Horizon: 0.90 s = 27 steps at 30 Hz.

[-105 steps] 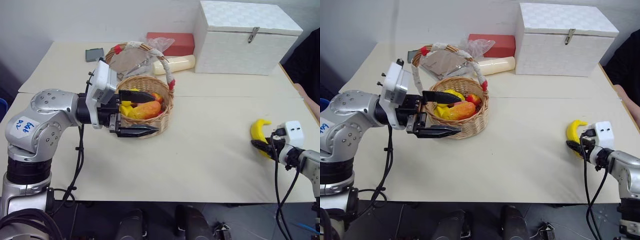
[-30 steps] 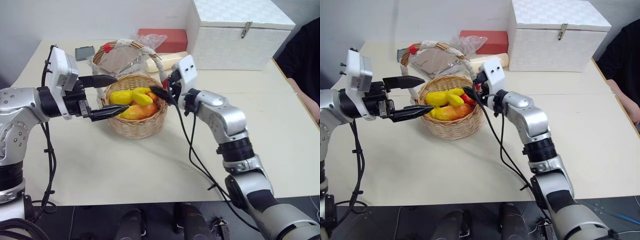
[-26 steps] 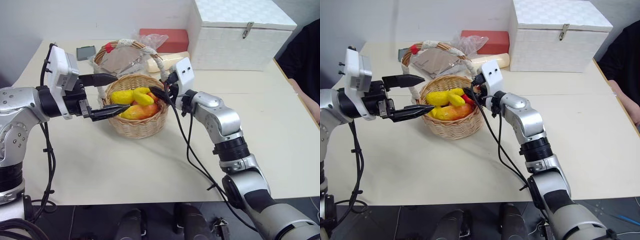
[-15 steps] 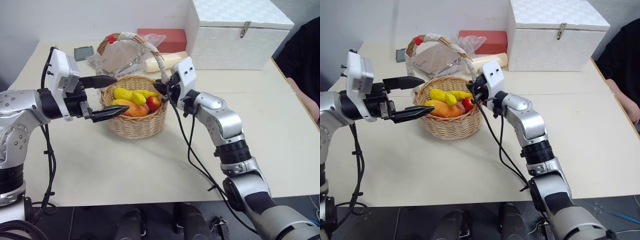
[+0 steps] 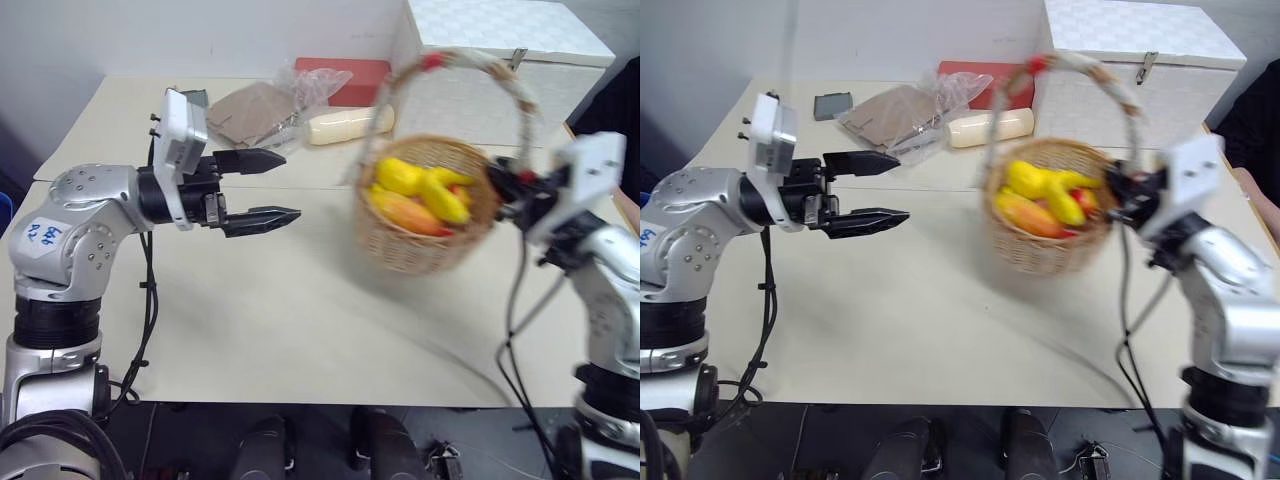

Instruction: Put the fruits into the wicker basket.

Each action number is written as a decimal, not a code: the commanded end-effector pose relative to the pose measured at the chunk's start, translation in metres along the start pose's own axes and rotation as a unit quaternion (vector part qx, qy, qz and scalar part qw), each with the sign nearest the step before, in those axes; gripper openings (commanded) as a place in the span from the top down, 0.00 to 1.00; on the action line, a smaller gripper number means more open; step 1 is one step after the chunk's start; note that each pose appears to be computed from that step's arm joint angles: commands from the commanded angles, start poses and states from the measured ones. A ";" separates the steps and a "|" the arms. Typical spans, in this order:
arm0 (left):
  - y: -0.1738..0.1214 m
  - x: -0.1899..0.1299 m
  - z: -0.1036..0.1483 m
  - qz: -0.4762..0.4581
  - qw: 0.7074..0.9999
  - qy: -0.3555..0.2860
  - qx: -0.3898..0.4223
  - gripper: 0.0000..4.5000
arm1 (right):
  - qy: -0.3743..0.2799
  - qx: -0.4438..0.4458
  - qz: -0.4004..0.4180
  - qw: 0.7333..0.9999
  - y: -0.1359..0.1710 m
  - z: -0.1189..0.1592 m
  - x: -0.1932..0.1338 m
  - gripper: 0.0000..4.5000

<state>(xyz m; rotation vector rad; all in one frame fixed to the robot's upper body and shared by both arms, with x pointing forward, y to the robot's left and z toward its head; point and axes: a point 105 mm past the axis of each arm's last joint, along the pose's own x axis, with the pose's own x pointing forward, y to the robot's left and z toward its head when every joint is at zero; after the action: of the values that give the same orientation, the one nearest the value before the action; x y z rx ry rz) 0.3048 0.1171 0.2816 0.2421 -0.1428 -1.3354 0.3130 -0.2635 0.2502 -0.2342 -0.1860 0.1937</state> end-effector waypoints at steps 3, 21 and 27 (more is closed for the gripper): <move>-0.004 0.015 0.010 -0.044 0.999 -0.016 0.022 0.00 | -0.035 -0.008 -0.091 0.995 -0.031 0.009 -0.029 0.95; 0.005 0.015 0.005 -0.065 0.998 -0.019 0.008 0.00 | 0.074 0.015 -0.068 0.995 -0.055 0.009 -0.161 0.01; 0.013 0.005 0.010 -0.072 0.996 -0.046 -0.014 0.00 | 0.185 0.076 -0.009 0.980 -0.080 0.039 -0.238 0.01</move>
<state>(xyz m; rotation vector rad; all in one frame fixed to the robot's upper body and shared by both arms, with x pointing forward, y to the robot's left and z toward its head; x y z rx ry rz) 0.3166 0.1069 0.2783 0.1823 -0.1266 -1.4945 0.1064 -0.3776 0.2489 -0.1355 0.2448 0.1096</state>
